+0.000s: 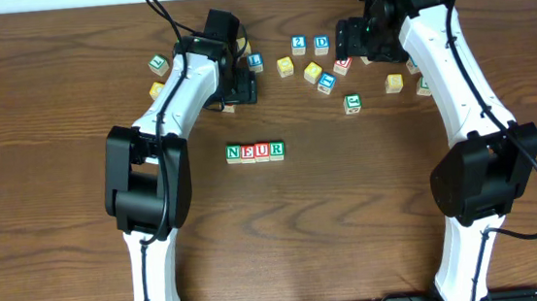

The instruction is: Spell out NEURIPS

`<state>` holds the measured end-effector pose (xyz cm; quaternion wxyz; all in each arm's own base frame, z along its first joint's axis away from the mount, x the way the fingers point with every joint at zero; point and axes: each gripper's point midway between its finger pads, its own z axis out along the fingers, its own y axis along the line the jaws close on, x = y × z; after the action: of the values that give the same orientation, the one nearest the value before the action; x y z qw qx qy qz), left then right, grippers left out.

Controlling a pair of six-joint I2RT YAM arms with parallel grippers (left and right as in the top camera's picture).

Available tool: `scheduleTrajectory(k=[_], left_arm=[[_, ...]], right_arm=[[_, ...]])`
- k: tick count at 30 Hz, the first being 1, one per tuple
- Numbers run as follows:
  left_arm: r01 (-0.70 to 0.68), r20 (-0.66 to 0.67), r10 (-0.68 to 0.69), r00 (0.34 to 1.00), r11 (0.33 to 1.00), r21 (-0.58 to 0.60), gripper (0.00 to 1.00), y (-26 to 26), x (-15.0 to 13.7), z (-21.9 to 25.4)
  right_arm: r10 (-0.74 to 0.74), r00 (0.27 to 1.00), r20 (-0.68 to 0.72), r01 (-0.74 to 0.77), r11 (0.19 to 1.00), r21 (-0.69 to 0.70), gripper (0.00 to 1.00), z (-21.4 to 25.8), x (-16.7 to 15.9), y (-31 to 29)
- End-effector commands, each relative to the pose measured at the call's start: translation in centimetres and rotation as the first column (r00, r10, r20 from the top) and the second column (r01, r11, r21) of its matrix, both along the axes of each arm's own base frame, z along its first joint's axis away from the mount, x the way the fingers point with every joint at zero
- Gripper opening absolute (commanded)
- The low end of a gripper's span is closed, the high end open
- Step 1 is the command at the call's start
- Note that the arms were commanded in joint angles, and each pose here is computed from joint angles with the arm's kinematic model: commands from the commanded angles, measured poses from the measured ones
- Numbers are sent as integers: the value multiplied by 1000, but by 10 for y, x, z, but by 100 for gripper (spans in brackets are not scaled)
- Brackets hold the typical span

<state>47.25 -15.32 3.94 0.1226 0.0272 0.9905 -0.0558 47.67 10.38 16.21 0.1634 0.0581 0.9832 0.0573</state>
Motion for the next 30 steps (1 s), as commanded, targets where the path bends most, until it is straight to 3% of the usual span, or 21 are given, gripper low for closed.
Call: scheduleTrajectory(k=[1,12,20,30], left_arm=[[-1,-18,1,1000,1000,8,81,1,-4,-13],[-2,-7,2,1000,1000,5,79,1,-2,-22],[-1,-17,1,1000,1000,7,58,1,-4,-22],[-1,-37,2,999,1000,13,49,3,-9,-25]], right_arm=[[0,1000,4,0,1000,-21,84,-1,3,-5],[0,1000,3,0,1000,-22,85,-1,3,-5],[0,1000,0,0,1000,-22,85,-1,2,-5],[0,1000,-7,0,1000,-23,85,-1,0,-5]])
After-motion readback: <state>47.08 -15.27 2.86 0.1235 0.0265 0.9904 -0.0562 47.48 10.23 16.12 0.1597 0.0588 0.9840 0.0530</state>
